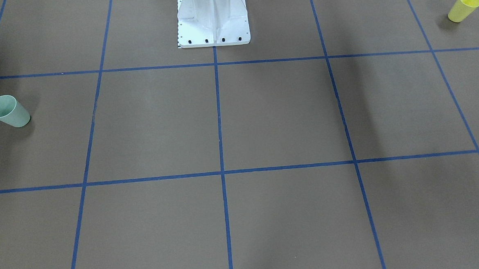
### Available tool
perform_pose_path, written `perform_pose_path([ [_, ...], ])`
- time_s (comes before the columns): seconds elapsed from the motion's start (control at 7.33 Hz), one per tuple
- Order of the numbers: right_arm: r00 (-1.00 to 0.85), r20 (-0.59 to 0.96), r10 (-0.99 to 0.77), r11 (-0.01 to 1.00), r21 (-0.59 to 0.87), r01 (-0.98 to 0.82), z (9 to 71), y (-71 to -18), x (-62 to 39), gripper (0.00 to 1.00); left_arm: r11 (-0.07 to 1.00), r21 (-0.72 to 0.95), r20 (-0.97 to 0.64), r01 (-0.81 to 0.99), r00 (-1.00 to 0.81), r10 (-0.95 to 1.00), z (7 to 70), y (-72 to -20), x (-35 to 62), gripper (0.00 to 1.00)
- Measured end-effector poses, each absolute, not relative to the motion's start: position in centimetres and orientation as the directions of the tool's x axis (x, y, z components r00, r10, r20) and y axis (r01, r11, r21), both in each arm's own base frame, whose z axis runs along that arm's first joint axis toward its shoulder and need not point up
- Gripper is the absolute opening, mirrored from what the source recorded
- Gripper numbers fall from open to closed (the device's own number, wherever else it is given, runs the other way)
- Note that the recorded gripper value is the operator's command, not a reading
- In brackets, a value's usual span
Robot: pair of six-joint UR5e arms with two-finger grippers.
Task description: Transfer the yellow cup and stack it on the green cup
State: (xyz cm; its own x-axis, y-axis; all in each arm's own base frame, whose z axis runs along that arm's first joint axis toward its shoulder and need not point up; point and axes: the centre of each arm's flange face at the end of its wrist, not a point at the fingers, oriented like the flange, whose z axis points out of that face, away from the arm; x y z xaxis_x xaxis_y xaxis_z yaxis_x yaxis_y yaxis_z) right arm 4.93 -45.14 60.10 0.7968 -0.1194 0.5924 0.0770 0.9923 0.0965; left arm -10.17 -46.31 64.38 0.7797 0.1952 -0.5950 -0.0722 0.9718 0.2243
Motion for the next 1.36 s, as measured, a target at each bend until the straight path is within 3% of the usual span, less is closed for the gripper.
perform_pose_path([
  [0.68, 0.795, 0.552, -0.254, 0.94, 0.334, 0.068, 57.4, -46.6, 4.9, 1.0, 0.969, 0.24, -0.591, -0.055, 0.784, 0.191, 62.9, -47.1, -10.2, 1.0],
  [1.36, 0.789, 0.551, -0.27, 0.927, 0.37, 0.059, 56.6, -47.4, 4.8, 1.0, 0.916, 0.398, -0.577, 0.047, 0.789, 0.21, 56.5, -54.2, -9.3, 1.0],
])
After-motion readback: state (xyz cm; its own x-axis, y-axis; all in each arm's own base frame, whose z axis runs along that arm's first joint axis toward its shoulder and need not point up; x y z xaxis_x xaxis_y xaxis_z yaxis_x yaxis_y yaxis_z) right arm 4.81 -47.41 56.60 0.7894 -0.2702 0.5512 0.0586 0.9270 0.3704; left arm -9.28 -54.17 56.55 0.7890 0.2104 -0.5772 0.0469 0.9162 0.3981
